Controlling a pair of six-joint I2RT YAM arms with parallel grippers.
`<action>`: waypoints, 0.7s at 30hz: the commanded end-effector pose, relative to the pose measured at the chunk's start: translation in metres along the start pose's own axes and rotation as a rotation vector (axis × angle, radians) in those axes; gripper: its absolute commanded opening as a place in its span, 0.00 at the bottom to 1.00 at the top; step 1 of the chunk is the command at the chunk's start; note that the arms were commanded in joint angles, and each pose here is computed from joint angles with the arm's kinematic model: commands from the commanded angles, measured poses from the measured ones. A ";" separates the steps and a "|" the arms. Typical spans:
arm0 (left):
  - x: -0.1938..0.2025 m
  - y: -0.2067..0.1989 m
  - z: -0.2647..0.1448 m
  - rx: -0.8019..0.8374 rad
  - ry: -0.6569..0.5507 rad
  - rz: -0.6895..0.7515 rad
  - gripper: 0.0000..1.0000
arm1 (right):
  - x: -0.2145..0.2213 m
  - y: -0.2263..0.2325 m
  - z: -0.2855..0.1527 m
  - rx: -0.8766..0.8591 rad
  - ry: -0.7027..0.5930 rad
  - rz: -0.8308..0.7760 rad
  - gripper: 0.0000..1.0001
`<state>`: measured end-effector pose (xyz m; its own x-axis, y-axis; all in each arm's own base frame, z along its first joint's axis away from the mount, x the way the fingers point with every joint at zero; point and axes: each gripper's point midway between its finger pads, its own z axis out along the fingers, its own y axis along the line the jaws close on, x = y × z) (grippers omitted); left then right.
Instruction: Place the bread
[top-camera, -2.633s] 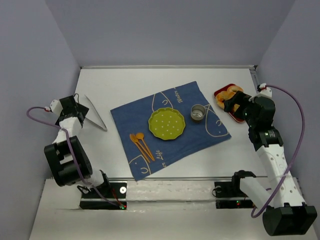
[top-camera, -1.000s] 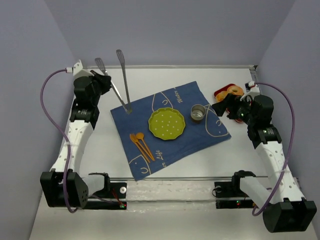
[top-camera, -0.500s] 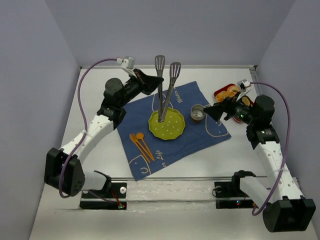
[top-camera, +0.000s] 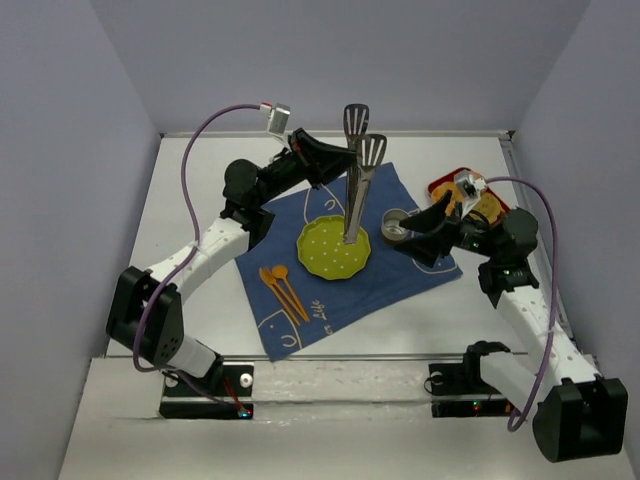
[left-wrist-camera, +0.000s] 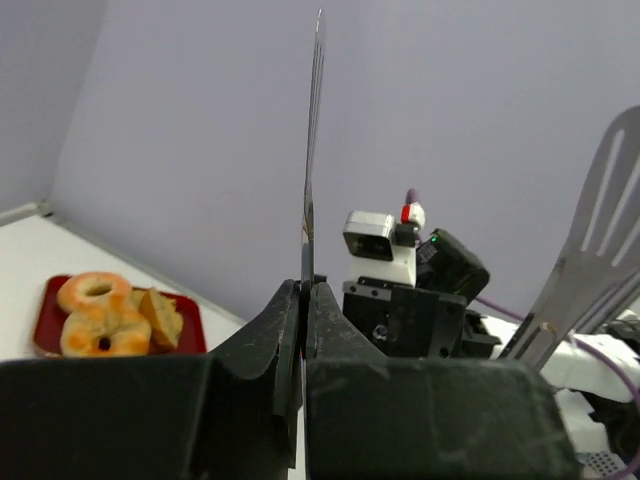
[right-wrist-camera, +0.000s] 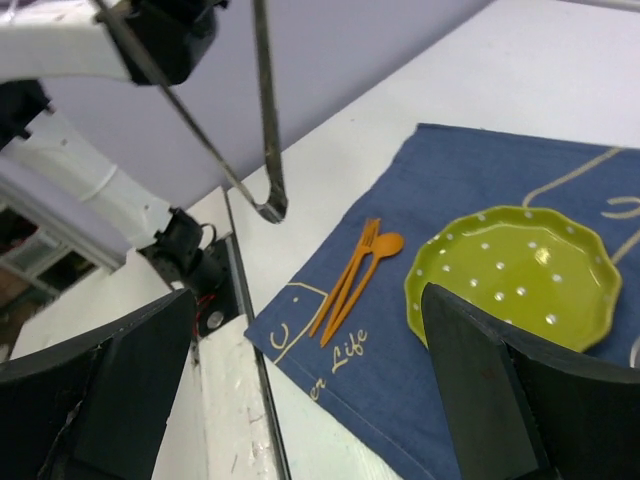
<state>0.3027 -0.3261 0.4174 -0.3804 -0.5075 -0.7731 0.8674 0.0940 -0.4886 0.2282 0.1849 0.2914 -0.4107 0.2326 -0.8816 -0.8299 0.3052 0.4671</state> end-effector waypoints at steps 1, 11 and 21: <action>-0.031 -0.054 0.009 0.217 -0.075 0.038 0.06 | -0.024 0.029 0.019 -0.139 -0.045 -0.177 1.00; -0.031 -0.057 0.018 0.221 -0.086 0.031 0.06 | -0.038 0.053 0.065 -0.309 -0.052 -0.291 1.00; -0.029 -0.065 0.023 0.236 -0.081 0.017 0.06 | -0.055 0.059 0.094 -0.433 -0.044 -0.309 1.00</action>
<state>0.2847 -0.3459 0.4373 -0.4310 -0.5180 -0.7389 0.8760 -0.0438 -0.4803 0.2442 0.2726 0.3361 -0.2387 0.1812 -0.9540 -0.9692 0.0174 0.2458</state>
